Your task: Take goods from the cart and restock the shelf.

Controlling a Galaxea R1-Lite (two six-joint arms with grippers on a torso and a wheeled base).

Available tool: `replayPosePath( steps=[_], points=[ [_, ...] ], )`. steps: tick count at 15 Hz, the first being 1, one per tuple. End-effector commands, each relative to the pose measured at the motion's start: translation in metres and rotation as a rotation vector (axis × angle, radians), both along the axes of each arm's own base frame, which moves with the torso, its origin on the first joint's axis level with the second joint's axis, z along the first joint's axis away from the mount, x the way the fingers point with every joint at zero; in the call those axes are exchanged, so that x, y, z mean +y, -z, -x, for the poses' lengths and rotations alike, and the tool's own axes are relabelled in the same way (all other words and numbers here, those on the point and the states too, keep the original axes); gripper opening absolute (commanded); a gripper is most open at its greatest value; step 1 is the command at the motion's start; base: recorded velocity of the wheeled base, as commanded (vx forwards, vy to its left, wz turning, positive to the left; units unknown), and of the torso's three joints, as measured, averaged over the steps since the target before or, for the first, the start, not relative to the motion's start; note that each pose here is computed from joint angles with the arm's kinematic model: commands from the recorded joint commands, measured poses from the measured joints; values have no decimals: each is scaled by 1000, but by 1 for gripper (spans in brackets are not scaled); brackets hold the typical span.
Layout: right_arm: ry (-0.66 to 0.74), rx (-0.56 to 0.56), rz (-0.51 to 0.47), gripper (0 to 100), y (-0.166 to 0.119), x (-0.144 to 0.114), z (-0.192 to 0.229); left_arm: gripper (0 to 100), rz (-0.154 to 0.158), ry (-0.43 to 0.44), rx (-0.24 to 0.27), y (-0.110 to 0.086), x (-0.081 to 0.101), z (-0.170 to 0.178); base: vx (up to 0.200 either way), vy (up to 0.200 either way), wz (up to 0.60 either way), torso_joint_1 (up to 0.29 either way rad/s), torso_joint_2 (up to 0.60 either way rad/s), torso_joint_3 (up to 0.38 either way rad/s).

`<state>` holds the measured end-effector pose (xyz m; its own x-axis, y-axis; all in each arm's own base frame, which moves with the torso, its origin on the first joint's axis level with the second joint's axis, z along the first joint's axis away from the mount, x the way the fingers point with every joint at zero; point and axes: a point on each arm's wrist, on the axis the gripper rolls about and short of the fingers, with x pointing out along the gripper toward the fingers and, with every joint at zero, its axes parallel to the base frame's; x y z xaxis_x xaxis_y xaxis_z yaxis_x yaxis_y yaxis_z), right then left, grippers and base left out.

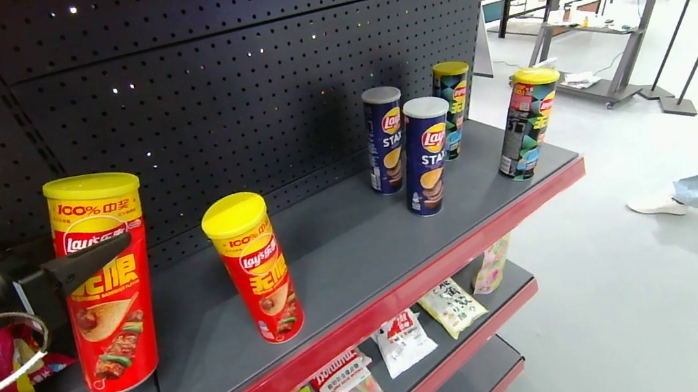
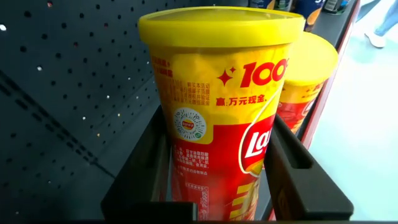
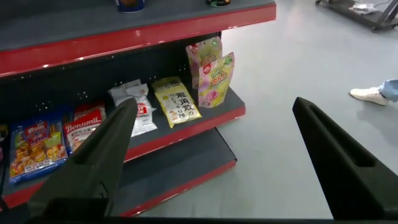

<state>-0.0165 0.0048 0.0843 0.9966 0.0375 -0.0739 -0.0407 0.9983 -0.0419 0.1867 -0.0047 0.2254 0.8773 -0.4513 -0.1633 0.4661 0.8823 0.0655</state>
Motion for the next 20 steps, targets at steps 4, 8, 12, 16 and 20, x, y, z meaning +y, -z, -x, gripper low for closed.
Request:
replayPosePath(
  steps=[4, 8, 12, 16, 20],
  points=[
    [61, 1, -32, 100, 0, -1, 0, 0, 4, 18, 1, 0, -3, -5, 0, 0, 0, 0, 0, 0],
    [43, 14, -39, 100, 1, -1, -1, 0, 14, 17, 15, 2, -4, -7, 0, 0, 0, 0, 0, 0],
    [-109, -37, -67, 100, 1, -2, 4, 0, 15, 19, -4, 2, -4, -13, 0, 0, 0, 0, 0, 0],
    [119, -75, -57, 100, 9, -6, 6, 0, 15, 34, -1, 2, -7, -14, 0, 0, 0, 0, 0, 0],
    [102, -75, -44, 100, 9, -6, 6, 0, 15, 50, -15, 3, -10, -20, 0, 0, 0, 0, 0, 0]
  ],
)
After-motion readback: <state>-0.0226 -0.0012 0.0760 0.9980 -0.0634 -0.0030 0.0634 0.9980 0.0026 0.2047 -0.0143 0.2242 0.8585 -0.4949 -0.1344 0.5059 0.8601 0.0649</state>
